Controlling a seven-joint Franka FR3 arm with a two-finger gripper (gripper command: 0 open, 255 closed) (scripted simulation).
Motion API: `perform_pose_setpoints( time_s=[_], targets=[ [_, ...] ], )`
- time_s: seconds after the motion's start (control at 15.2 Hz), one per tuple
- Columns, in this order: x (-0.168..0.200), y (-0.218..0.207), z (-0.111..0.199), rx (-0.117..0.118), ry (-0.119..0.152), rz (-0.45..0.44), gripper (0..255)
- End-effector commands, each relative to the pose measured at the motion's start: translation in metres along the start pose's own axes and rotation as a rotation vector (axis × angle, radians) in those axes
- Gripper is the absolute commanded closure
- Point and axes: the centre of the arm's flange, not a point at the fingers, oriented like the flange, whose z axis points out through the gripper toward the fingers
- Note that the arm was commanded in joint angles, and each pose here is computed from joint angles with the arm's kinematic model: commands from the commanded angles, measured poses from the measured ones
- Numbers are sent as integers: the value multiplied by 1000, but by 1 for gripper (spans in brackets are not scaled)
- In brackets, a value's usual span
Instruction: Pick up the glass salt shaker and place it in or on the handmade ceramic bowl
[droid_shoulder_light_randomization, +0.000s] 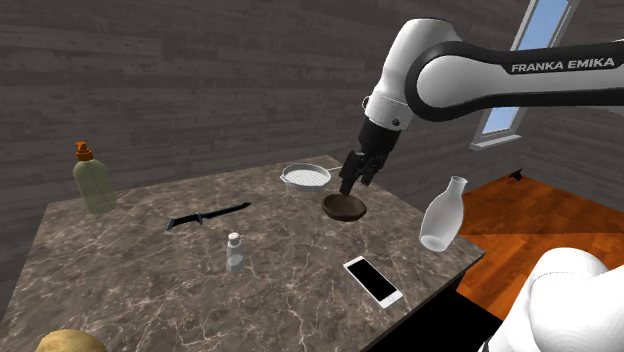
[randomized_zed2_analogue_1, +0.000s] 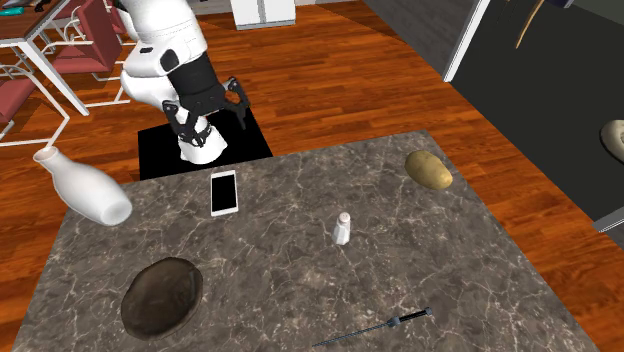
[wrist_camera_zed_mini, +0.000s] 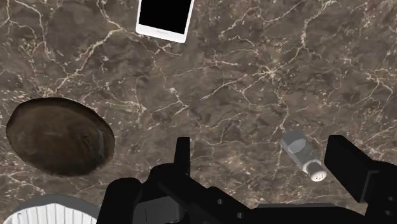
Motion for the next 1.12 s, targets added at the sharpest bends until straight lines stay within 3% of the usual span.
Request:
perform_pose_setpoints(
  time_s=[0.0, 1.06],
  targets=[
    [10, -17, 18, 0, 10, 17, 0],
    [102, -132, 165, -3, 71, 142, 0]
  ],
)
